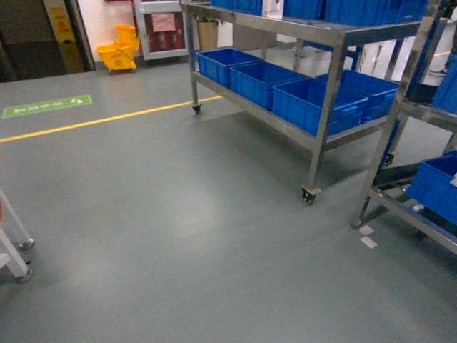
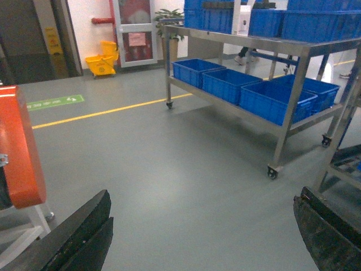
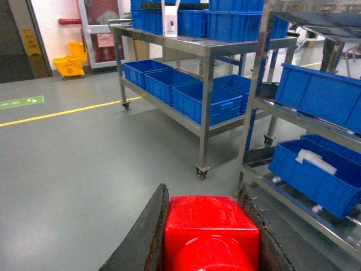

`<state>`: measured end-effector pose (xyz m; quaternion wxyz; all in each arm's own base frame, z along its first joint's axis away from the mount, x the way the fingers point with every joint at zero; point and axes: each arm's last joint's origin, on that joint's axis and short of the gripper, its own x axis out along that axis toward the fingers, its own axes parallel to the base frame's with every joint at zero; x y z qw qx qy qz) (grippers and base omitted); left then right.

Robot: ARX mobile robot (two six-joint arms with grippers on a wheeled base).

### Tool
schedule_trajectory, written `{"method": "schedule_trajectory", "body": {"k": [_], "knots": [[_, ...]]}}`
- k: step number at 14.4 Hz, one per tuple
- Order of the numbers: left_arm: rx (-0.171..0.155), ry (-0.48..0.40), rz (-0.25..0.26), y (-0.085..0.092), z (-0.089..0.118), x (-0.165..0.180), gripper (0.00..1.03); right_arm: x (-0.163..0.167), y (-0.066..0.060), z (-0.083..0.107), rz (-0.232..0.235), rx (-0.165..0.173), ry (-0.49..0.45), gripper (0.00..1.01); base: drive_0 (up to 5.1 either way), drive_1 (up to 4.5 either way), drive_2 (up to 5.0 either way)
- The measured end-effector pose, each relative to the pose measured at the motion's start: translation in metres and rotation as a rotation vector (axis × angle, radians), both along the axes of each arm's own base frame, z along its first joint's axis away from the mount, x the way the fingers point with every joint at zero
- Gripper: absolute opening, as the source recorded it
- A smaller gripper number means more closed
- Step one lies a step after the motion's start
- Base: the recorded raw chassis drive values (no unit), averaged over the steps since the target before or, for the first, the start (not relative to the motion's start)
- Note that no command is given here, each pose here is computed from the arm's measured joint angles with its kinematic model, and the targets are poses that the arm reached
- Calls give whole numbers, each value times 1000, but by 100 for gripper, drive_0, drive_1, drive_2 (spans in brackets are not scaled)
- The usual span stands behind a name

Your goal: Pick red block from blue box to shelf

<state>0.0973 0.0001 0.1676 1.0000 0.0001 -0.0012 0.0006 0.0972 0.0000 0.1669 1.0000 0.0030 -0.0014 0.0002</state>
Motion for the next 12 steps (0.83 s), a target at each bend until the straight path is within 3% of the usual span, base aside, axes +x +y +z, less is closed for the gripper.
{"method": "schedule_trajectory", "body": {"k": [12], "knots": [[0,0,0,0,0,0,98,0,0,0,0,0,0,28,-148,-148,-148]]}}
